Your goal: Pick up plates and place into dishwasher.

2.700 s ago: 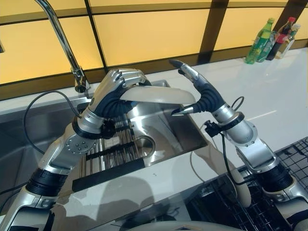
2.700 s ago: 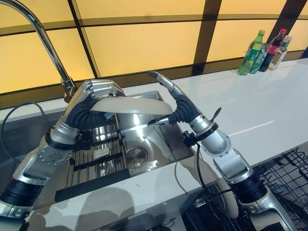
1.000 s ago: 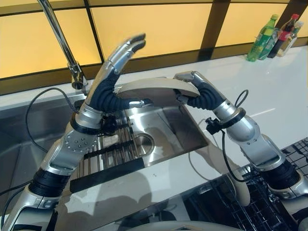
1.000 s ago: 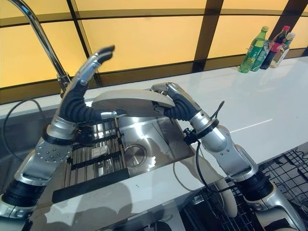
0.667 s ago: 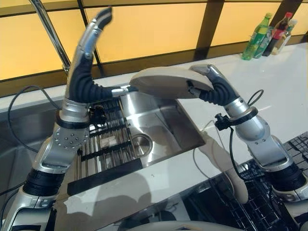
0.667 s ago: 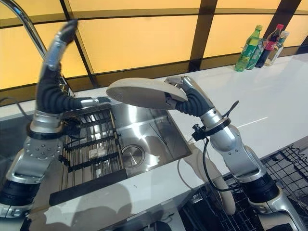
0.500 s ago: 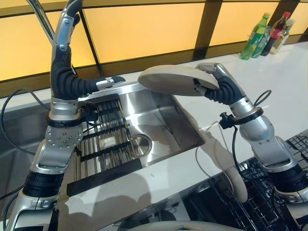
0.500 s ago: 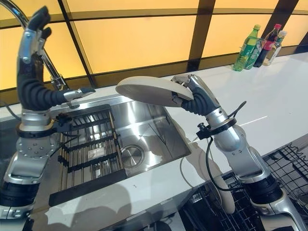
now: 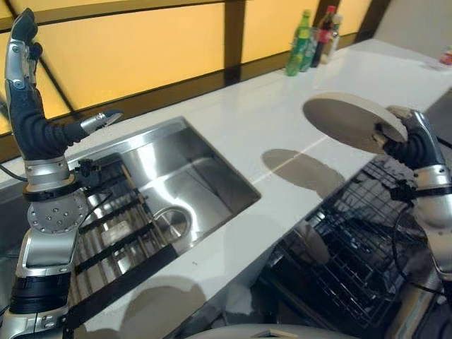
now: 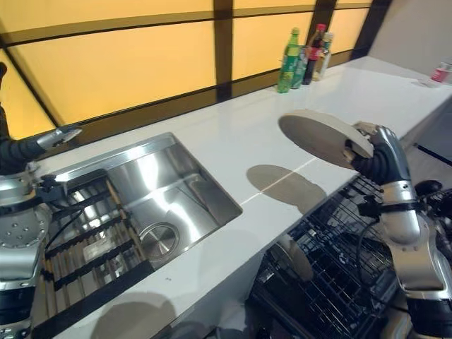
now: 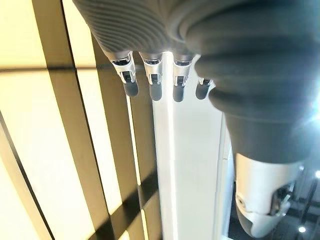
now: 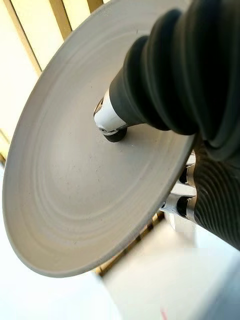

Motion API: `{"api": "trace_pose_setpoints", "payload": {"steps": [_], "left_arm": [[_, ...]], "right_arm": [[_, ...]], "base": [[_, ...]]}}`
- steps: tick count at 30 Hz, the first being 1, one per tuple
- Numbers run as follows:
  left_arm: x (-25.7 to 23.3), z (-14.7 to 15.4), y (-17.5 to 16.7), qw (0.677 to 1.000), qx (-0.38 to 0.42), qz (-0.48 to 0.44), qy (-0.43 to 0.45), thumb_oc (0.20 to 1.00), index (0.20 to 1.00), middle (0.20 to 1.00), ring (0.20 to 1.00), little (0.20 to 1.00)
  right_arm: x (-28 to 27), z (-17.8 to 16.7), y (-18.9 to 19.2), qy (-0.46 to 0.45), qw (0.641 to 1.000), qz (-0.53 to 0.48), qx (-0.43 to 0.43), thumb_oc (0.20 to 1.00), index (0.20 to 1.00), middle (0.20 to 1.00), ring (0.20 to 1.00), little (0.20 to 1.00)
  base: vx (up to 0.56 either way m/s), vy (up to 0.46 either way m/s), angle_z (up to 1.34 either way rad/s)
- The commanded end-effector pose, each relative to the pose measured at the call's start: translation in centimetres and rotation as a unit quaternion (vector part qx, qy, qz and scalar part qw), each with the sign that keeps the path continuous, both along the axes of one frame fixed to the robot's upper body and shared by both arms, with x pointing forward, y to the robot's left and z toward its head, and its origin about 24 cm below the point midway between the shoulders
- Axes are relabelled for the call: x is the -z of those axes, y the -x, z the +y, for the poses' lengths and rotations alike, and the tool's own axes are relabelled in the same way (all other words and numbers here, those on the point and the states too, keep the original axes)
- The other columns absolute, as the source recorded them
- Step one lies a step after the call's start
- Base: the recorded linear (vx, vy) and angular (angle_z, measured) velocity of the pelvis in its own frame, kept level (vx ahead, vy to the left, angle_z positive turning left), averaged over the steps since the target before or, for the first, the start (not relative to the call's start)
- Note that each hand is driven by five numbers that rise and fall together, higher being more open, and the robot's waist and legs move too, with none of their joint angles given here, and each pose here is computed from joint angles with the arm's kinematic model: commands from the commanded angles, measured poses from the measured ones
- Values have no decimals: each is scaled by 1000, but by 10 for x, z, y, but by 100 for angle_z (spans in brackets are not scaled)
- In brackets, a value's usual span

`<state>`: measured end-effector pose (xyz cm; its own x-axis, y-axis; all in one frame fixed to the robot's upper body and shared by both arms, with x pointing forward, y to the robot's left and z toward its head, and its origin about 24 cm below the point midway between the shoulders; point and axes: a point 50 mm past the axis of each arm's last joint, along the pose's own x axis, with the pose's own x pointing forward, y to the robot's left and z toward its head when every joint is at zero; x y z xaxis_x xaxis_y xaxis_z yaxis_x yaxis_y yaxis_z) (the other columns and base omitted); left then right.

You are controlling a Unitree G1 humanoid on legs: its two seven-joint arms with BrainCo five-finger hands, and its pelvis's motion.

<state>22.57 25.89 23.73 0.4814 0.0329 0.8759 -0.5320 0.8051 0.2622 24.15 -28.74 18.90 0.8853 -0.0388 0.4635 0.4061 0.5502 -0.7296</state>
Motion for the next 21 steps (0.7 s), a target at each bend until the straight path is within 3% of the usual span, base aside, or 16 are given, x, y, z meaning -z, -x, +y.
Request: {"api": "trace_pose_setpoints", "payload": {"steps": [1, 14, 21], "left_arm": [[4, 22, -5, 999, -30, 26, 20, 1000, 1000, 1000, 1000, 1000], [11, 33, -3, 997, -46, 56, 3, 1000, 1000, 1000, 1000, 1000], [9, 37, 1, 997, -53, 56, -8, 1000, 1000, 1000, 1000, 1000]], "right_arm": [[-21, -18, 6, 36, 997, -39, 55, 200, 200, 200, 200, 200], [21, -76, 27, 24, 974, 40, 223, 200, 200, 200, 200, 200], [45, -94, 36, 17, 958, 95, 272, 200, 200, 200, 200, 200]], "base": [[-35, -56, -28], [-43, -93, -10], [-69, -86, -3]]}}
